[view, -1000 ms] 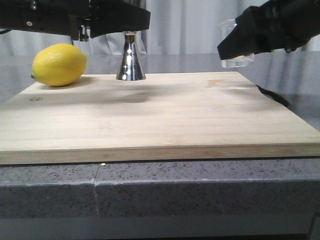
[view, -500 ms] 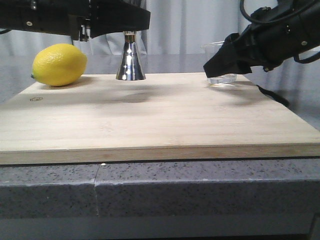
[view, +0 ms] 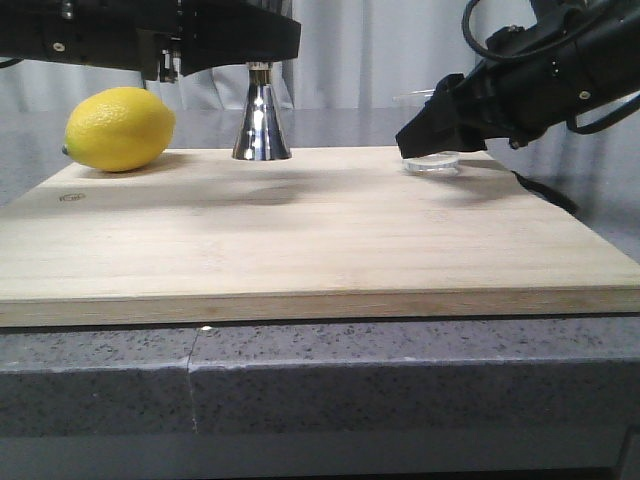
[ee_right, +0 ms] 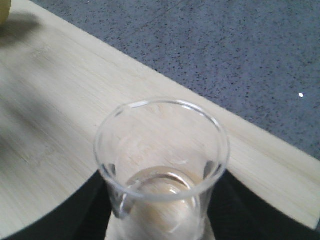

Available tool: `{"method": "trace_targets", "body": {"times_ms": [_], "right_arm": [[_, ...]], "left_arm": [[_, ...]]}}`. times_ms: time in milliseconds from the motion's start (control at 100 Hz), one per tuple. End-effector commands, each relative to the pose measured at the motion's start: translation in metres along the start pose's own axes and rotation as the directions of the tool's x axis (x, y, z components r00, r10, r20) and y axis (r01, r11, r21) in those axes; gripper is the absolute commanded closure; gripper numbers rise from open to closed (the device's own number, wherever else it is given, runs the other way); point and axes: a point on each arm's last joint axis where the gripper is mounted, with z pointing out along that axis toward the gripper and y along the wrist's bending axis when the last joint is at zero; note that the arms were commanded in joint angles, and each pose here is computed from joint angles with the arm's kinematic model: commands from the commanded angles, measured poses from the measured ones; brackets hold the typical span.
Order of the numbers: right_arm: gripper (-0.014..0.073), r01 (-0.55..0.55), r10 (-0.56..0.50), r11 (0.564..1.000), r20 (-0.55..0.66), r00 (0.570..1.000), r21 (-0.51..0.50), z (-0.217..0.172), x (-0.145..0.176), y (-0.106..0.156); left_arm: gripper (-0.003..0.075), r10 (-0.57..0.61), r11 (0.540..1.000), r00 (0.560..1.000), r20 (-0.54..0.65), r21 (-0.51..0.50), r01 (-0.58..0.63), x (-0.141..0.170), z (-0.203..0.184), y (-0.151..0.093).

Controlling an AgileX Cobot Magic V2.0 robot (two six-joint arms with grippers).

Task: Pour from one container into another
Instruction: 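Open the right gripper and raise it away from the beaker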

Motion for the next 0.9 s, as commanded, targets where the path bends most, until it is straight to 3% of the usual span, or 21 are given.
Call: {"method": "trace_targets", "body": {"times_ms": [0, 140, 240, 390, 600, 890], "right_arm": [[0.0206, -0.013, 0.012, 1.000, 0.079, 0.997, 0.006, -0.008, -0.018, -0.002], [0.0021, -0.018, 0.016, 0.998, 0.046, 0.999, 0.059, -0.008, -0.015, -0.007], [-0.0065, -0.028, 0.025, 0.997, 0.048, 0.999, 0.068, -0.010, -0.017, -0.007], [-0.0063, -0.056, 0.048, 0.994, 0.088, 0.995, 0.090, -0.023, -0.029, -0.006], [-0.0063, -0.059, 0.041, 0.973, 0.088, 0.995, 0.223, -0.055, -0.041, -0.006], [-0.0063, -0.115, 0.078, 0.977, 0.204, 0.976, 0.178, -0.100, -0.050, 0.019]], "left_arm": [[0.0511, 0.014, 0.999, 0.988, 0.154, 0.042, -0.021, -0.033, -0.002, -0.010], [0.0511, 0.014, 0.999, 0.988, 0.154, 0.042, -0.021, -0.033, -0.002, -0.010], [0.0511, 0.014, 0.999, 0.988, 0.154, 0.042, -0.021, -0.033, -0.002, -0.010], [0.0511, 0.014, 0.999, 0.988, 0.154, 0.042, -0.021, -0.033, -0.002, -0.010], [0.0511, 0.014, 0.999, 0.988, 0.154, 0.042, -0.021, -0.033, -0.002, -0.010], [0.0511, 0.014, 0.999, 0.988, 0.154, 0.042, -0.021, -0.033, -0.002, -0.010]]}}
